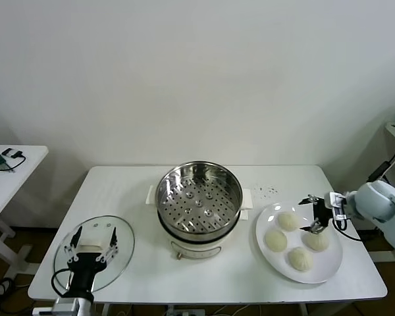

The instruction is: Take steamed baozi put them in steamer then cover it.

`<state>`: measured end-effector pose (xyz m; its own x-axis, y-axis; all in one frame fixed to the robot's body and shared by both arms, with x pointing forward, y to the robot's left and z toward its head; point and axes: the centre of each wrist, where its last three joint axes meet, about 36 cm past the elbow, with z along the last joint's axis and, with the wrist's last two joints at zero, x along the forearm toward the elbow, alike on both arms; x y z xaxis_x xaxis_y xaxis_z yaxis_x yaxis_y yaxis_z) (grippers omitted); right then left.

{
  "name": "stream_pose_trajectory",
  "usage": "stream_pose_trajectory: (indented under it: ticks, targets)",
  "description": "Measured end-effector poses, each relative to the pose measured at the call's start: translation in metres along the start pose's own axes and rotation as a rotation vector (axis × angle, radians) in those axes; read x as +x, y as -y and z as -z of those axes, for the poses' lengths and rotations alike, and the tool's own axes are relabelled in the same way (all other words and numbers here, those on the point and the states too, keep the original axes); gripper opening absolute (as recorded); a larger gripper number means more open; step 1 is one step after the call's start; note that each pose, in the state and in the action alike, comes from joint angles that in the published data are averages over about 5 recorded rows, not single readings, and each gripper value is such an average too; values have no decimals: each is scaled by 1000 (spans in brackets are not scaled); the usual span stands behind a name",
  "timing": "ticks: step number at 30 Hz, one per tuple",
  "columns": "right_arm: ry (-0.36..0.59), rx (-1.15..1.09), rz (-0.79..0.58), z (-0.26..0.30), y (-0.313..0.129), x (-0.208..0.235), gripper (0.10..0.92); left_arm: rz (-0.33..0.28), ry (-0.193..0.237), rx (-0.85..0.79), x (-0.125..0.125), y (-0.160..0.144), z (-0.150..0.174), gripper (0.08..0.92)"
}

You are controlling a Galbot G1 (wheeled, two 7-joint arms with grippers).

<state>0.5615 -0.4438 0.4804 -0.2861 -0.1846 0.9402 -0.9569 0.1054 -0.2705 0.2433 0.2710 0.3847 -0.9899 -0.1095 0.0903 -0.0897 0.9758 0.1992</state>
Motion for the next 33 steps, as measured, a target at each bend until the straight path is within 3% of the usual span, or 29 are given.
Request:
stream_pose_trajectory:
  ticks: [9, 27, 33]
  targets:
    - [-65, 21, 33, 14, 24, -18, 823, 0, -11, -8, -1, -3, -3, 823]
    - [-87, 56, 88, 48, 48, -57, 818, 2, -38, -15, -6, -4, -10, 823]
    - [-92, 60, 104, 51, 50, -62, 722, 5, -43, -14, -6, -4, -12, 823]
